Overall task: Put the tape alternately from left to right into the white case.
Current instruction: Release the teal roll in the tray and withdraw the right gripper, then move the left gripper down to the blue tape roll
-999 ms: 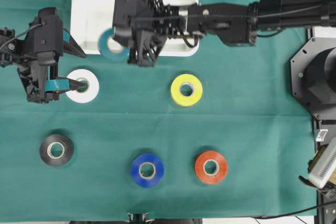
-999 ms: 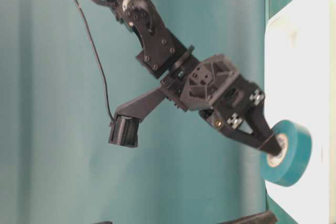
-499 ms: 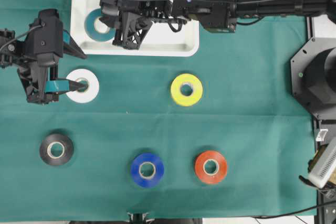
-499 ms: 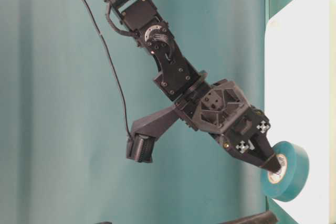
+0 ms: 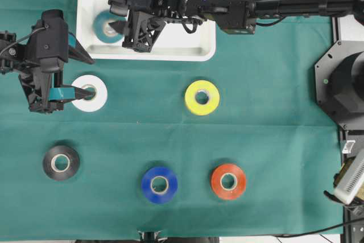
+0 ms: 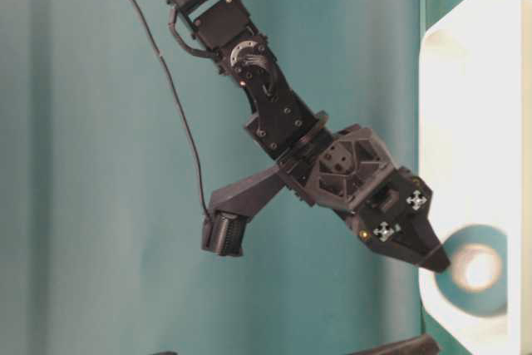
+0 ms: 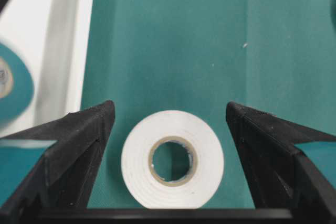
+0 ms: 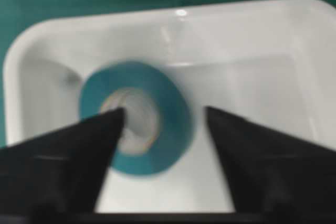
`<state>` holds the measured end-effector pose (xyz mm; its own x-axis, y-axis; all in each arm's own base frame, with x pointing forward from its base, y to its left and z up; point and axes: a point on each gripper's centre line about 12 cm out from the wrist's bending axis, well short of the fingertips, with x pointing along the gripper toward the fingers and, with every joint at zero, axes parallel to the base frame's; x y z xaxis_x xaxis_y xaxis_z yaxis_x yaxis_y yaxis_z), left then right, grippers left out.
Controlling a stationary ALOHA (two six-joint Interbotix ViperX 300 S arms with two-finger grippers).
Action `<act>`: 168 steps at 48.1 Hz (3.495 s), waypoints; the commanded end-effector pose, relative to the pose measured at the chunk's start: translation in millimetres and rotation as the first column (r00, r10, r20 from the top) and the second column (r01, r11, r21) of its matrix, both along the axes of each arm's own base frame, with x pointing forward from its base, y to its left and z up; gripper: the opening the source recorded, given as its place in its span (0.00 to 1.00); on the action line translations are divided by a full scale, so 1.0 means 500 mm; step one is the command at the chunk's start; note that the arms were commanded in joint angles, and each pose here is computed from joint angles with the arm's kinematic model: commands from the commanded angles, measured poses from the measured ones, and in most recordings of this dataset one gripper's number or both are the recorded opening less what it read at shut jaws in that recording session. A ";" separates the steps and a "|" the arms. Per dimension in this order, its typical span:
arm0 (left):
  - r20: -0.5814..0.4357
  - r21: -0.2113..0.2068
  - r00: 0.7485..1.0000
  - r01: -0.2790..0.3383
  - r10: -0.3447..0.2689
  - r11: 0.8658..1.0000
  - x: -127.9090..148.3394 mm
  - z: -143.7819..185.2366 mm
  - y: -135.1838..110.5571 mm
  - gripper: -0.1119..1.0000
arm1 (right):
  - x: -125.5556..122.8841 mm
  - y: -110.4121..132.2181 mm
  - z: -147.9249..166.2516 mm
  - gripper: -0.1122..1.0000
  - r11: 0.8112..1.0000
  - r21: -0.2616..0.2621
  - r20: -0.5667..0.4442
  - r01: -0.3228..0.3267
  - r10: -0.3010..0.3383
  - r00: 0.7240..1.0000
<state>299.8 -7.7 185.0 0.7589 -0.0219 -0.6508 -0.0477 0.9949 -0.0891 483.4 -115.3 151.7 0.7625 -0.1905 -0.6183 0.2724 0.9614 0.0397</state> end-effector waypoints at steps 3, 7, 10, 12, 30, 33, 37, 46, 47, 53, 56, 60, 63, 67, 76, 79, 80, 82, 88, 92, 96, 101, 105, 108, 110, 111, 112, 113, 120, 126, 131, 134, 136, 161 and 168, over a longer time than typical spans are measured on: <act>0.038 -0.002 0.999 0.003 -0.003 1.000 0.012 0.021 -0.003 0.92 | 0.010 0.009 0.036 0.56 1.000 -0.014 0.042 -0.013 0.014 0.999; 0.040 -0.002 0.999 0.003 -0.003 1.000 0.011 0.022 -0.003 0.92 | 0.010 0.012 0.035 0.67 1.000 -0.011 0.042 -0.015 0.015 0.999; 0.040 -0.002 0.999 0.003 -0.003 1.000 0.011 0.022 -0.003 0.92 | 0.010 0.015 0.035 0.67 1.000 -0.012 0.041 -0.019 0.019 0.999; 0.040 -0.002 0.999 0.003 -0.003 1.000 0.011 0.022 -0.003 0.92 | 0.011 0.018 0.035 0.67 1.000 -0.012 0.041 -0.022 0.022 0.999; 0.037 -0.002 0.999 0.003 -0.003 1.000 0.011 0.020 -0.003 0.92 | 0.008 0.050 0.056 0.67 0.999 -0.015 0.052 -0.051 0.052 0.997; 0.038 -0.002 0.999 0.003 -0.003 1.000 0.011 0.021 -0.003 0.92 | 0.008 0.060 0.060 0.67 0.998 -0.016 0.055 -0.062 0.063 0.997; 0.038 -0.002 0.999 0.003 -0.003 1.000 0.011 0.021 -0.003 0.92 | 0.006 0.080 0.066 0.67 0.996 -0.018 0.059 -0.083 0.084 0.995; 0.037 -0.002 0.999 0.003 -0.003 1.000 0.010 0.020 -0.003 0.92 | -0.005 0.141 0.085 0.67 0.990 -0.021 0.071 -0.142 0.143 0.987; 0.037 -0.002 0.999 0.003 -0.003 1.000 0.010 0.020 -0.003 0.92 | -0.008 0.147 0.086 0.67 0.989 -0.021 0.071 -0.148 0.149 0.986; 0.035 -0.001 0.999 0.004 -0.004 1.000 0.010 0.019 -0.003 0.92 | -0.019 0.183 0.092 0.67 0.982 -0.023 0.073 -0.186 0.187 0.980; 0.037 -0.003 0.999 0.003 -0.002 1.000 0.010 0.020 -0.003 0.92 | -0.026 0.198 0.091 0.67 0.980 -0.020 0.069 -0.200 0.201 0.977; 0.035 -0.001 0.999 0.004 -0.004 1.000 0.009 0.019 -0.003 0.92 | -0.033 0.218 0.091 0.67 0.975 -0.021 0.066 -0.222 0.223 0.973; 0.037 -0.002 0.999 0.003 -0.003 1.000 0.010 0.020 -0.003 0.92 | -0.039 0.231 0.089 0.67 0.972 -0.018 0.062 -0.235 0.235 0.970; 0.037 -0.002 0.999 0.003 -0.003 1.000 0.011 0.020 -0.003 0.92 | -0.046 0.248 0.087 0.67 0.967 -0.017 0.056 -0.253 0.253 0.966; 0.034 -0.001 0.999 0.006 -0.006 1.000 0.009 0.018 -0.004 0.92 | -0.060 0.274 0.080 0.67 0.960 -0.014 0.044 -0.281 0.281 0.959; 0.035 -0.001 0.999 0.004 -0.004 1.000 0.009 0.019 -0.003 0.92 | -0.066 0.279 0.075 0.67 0.958 -0.012 0.036 -0.287 0.287 0.957; 0.035 -0.001 0.999 0.004 -0.004 1.000 0.009 0.019 -0.003 0.92 | -0.070 0.280 0.074 0.67 0.957 -0.012 0.033 -0.288 0.289 0.957; 0.032 -0.002 0.999 0.003 -0.003 1.000 0.009 0.017 -0.003 0.92 | -0.075 0.284 0.071 0.67 0.956 -0.009 0.029 -0.292 0.292 0.956; 0.032 -0.001 0.999 0.004 -0.004 1.000 0.009 0.017 -0.003 0.92 | -0.087 0.285 0.068 0.67 0.956 -0.008 0.023 -0.294 0.294 0.955; 0.034 -0.001 0.999 0.004 -0.004 1.000 0.008 0.018 -0.003 0.92 | -0.093 0.286 0.070 0.67 0.955 -0.008 0.026 -0.296 0.296 0.955; 0.032 -0.001 0.999 0.004 -0.004 1.000 0.008 0.017 -0.003 0.92 | -0.097 0.285 0.070 0.67 0.955 -0.009 0.026 -0.295 0.296 0.955; 0.032 -0.001 0.999 0.004 -0.004 1.000 0.008 0.017 -0.003 0.92 | -0.100 0.284 0.067 0.67 0.956 -0.007 0.022 -0.295 0.295 0.955; 0.032 -0.001 0.999 0.004 -0.004 1.000 0.008 0.017 -0.003 0.92 | -0.103 0.284 0.064 0.67 0.956 -0.006 0.017 -0.295 0.295 0.955; 0.032 -0.001 0.999 0.004 -0.004 1.000 0.008 0.017 -0.003 0.92 | -0.105 0.285 0.061 0.67 0.955 -0.005 0.013 -0.296 0.296 0.955; 0.032 -0.002 0.999 0.003 -0.003 1.000 0.008 0.017 -0.003 0.92 | -0.105 0.284 0.061 0.67 0.956 -0.005 0.014 -0.295 0.295 0.955; 0.032 -0.002 0.999 0.003 -0.003 1.000 0.008 0.017 -0.003 0.92 | -0.105 0.284 0.061 0.67 0.956 -0.005 0.014 -0.295 0.295 0.955; 0.031 -0.002 1.000 0.003 -0.003 1.000 0.008 0.016 -0.003 0.92 | -0.105 0.284 0.061 0.67 0.956 -0.005 0.014 -0.295 0.295 0.955; 0.032 -0.002 0.999 0.003 -0.003 1.000 0.008 0.017 -0.003 0.92 | -0.105 0.285 0.061 0.67 0.955 -0.005 0.013 -0.296 0.296 0.955; 0.032 -0.003 0.999 0.012 -0.012 1.000 0.008 0.017 -0.009 0.92 | -0.105 0.284 0.061 0.67 0.955 -0.007 0.014 -0.297 0.297 0.955; 0.033 -0.010 0.999 0.029 -0.029 1.000 0.009 0.018 -0.023 0.92 | -0.105 0.284 0.061 0.67 0.955 -0.008 0.012 -0.297 0.297 0.955; 0.042 -0.029 0.998 0.039 -0.038 0.999 0.010 0.021 -0.038 0.92 | -0.105 0.283 0.061 0.67 0.954 -0.012 0.011 -0.298 0.299 0.954; 0.044 -0.041 0.998 0.047 -0.045 0.998 0.010 0.021 -0.048 0.92 | -0.105 0.281 0.061 0.67 0.954 -0.017 0.010 -0.300 0.300 0.954; 0.048 -0.053 0.998 0.051 -0.048 0.997 0.009 0.022 -0.056 0.92 | -0.104 0.280 0.060 0.67 0.952 -0.025 0.008 -0.305 0.305 0.952; 0.000 -0.104 0.967 0.254 -0.256 0.962 -0.005 -0.022 -0.218 0.90 | -0.104 0.279 0.063 0.67 0.941 -0.069 -0.001 -0.332 0.333 0.943; 0.004 -0.100 0.958 0.285 -0.286 0.953 0.005 -0.020 -0.242 0.90 | -0.104 0.279 0.063 0.67 0.941 -0.069 -0.001 -0.332 0.333 0.943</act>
<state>294.2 -121.0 162.8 0.6820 -0.2816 -0.6749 0.2124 0.9594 -0.1857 429.8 24.0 164.8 0.7646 0.0306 -0.6437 -0.0636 0.9976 -0.0281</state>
